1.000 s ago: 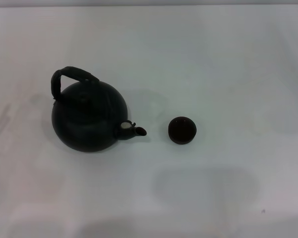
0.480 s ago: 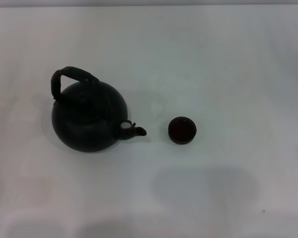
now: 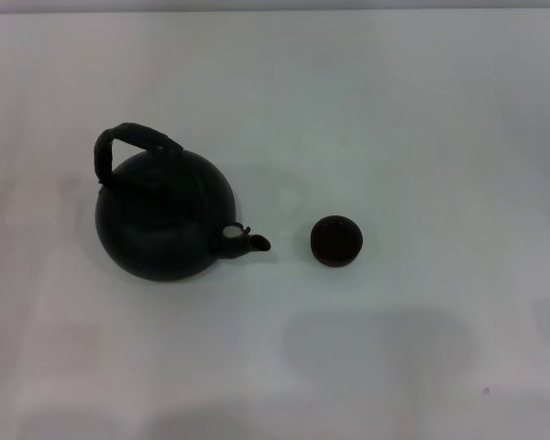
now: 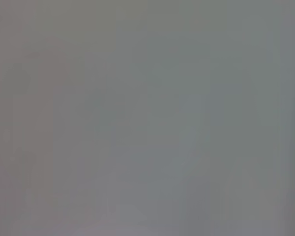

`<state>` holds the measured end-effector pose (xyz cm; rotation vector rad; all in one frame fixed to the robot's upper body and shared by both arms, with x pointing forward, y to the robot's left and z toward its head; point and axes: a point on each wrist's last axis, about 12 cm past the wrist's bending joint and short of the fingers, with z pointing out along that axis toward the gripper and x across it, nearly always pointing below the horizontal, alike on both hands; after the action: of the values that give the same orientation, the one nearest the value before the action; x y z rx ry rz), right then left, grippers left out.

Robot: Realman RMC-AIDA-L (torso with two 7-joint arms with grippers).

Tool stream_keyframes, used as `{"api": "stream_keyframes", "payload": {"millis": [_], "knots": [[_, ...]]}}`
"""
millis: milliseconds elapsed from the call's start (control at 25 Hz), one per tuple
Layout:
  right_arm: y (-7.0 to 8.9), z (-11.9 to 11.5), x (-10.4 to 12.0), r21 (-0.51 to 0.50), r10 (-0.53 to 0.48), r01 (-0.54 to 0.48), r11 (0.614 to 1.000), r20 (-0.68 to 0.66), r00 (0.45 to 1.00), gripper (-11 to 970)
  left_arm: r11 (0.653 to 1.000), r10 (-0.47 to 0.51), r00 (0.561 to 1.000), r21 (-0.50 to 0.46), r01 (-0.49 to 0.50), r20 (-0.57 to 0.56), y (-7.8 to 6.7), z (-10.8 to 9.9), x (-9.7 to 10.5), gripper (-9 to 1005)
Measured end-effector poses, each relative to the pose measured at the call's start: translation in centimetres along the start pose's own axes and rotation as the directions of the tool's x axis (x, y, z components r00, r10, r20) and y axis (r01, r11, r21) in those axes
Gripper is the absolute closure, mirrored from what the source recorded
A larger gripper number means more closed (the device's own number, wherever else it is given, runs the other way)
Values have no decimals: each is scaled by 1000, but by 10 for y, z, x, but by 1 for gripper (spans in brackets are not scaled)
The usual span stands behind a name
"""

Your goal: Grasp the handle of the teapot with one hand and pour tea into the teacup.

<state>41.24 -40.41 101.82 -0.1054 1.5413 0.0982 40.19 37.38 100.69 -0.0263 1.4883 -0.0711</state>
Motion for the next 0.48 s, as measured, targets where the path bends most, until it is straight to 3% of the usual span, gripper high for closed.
{"api": "stream_keyframes", "payload": {"millis": [480], "knots": [[7, 9, 3, 5, 12, -12, 1000, -2, 1000, 174, 1000, -22, 1000, -21, 22, -11, -6, 1, 5, 206]]}}
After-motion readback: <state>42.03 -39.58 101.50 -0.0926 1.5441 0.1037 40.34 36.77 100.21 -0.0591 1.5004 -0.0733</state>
